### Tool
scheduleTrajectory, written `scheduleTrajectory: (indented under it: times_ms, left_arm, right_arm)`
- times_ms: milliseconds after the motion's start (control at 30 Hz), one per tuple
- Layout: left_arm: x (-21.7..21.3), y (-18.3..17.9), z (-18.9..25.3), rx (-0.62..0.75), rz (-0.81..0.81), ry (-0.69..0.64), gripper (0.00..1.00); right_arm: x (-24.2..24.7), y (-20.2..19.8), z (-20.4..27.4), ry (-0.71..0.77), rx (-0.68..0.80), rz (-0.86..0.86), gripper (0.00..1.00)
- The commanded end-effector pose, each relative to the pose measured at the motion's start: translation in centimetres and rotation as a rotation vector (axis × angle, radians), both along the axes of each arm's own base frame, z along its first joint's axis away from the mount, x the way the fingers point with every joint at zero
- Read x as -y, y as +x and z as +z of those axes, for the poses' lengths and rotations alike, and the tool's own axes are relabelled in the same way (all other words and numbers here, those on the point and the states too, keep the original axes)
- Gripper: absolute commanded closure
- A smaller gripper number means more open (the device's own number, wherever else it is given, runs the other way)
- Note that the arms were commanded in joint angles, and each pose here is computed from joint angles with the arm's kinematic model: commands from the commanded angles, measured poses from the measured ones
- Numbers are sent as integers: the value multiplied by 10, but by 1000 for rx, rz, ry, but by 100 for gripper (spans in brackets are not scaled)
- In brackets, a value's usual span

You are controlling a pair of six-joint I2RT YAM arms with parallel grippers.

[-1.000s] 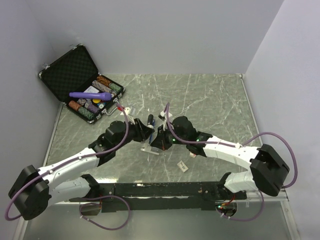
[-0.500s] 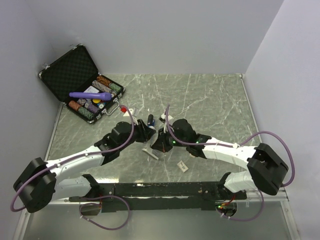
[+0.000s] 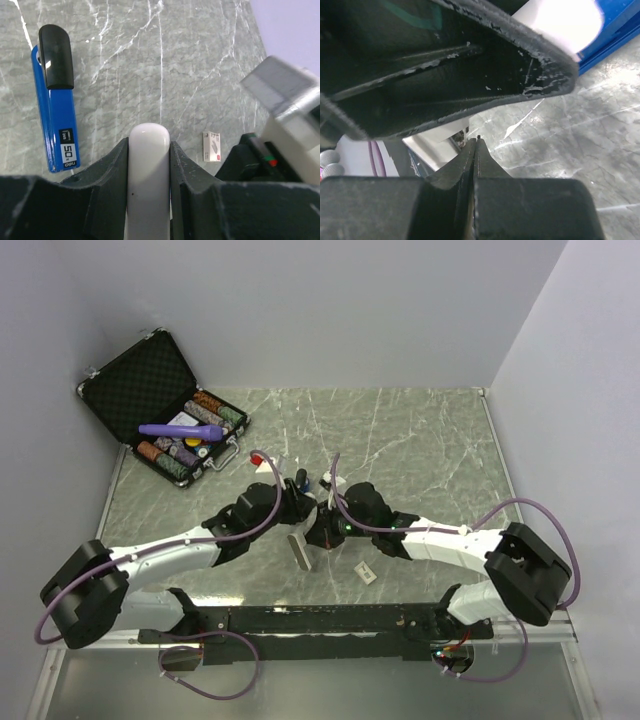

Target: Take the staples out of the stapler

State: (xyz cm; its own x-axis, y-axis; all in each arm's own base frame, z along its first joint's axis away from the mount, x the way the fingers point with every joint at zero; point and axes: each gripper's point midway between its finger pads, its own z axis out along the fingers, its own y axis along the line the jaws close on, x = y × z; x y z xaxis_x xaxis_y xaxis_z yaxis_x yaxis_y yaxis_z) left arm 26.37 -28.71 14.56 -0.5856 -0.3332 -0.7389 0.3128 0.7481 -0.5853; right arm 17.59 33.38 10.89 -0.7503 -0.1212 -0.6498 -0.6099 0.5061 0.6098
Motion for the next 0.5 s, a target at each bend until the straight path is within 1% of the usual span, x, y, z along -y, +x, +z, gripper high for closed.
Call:
scheduleTrajectory:
  times_ms: [0, 133, 333, 467]
  left_arm:
    - [13, 29, 71, 145, 86, -176, 99]
    - [17, 32, 75, 150, 84, -179, 99]
    - [21, 36, 62, 132, 89, -158, 99]
    - [24, 36, 64, 136, 78, -165, 99]
  right_arm:
    - [-19, -27, 21, 135, -46, 130, 100]
    - [-20, -29, 22, 143, -51, 136, 100]
    - [-18, -30, 25, 147, -47, 133, 100]
    - [-15, -28, 25, 133, -36, 121, 100]
